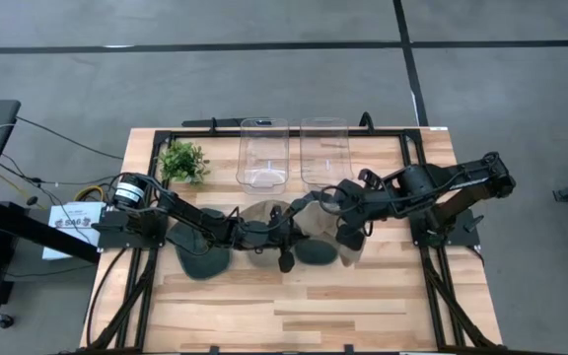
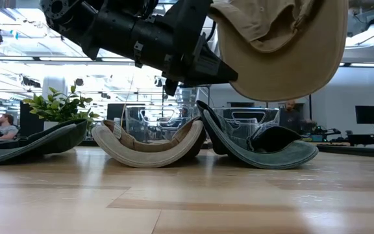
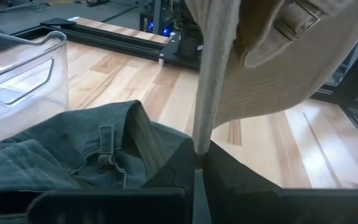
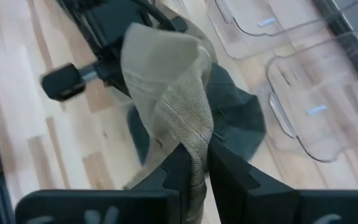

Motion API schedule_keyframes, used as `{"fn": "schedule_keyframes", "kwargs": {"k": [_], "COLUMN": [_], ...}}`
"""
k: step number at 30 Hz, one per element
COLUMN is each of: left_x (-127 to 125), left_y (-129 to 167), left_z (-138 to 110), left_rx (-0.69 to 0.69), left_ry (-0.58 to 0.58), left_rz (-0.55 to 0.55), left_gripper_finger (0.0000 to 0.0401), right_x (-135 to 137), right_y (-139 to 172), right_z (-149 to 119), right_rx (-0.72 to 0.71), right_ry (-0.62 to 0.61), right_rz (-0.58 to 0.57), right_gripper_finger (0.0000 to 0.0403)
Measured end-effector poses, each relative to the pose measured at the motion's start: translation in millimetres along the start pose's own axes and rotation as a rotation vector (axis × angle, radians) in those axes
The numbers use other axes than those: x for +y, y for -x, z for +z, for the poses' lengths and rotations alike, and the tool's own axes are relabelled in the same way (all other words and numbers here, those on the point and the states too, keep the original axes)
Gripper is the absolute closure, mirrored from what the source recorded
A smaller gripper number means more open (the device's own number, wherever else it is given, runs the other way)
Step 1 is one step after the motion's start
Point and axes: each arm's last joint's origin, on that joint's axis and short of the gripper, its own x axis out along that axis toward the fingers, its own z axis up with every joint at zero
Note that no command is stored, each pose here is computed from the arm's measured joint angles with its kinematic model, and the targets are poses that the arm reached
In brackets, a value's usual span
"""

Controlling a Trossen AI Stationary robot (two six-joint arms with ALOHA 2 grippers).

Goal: Pick & Place hat
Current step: Put the right brown cap into the right transparent bin

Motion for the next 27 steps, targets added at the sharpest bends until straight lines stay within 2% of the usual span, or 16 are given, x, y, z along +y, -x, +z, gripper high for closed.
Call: {"fn": "schedule_keyframes", "kwargs": {"k": [7,19,27], "left_x": [2.2,9.8,10.2], "left_y": [-0.4,-2.6,-2.7], "left_z": [-0.5,-2.0,-2.8], "left_rx": [0.002,0.034,0.040], "left_ry": [0.040,0.078,0.076], "left_rz": [0.032,0.060,0.063], "left_gripper_finger": [0.0389,0.0389,0.0389], "right_x": [-5.9,-10.2,-15.7], "right_y": [0.4,3.5,17.0], "right_z": [-5.4,-6.8,-3.6], "right_rx": [0.028,0.032,-0.012], "right_ry": [0.021,0.028,0.023], "right_rz": [-0.098,-0.116,-0.154], "right_gripper_finger": [0.0373,0.0360,0.0387]}}
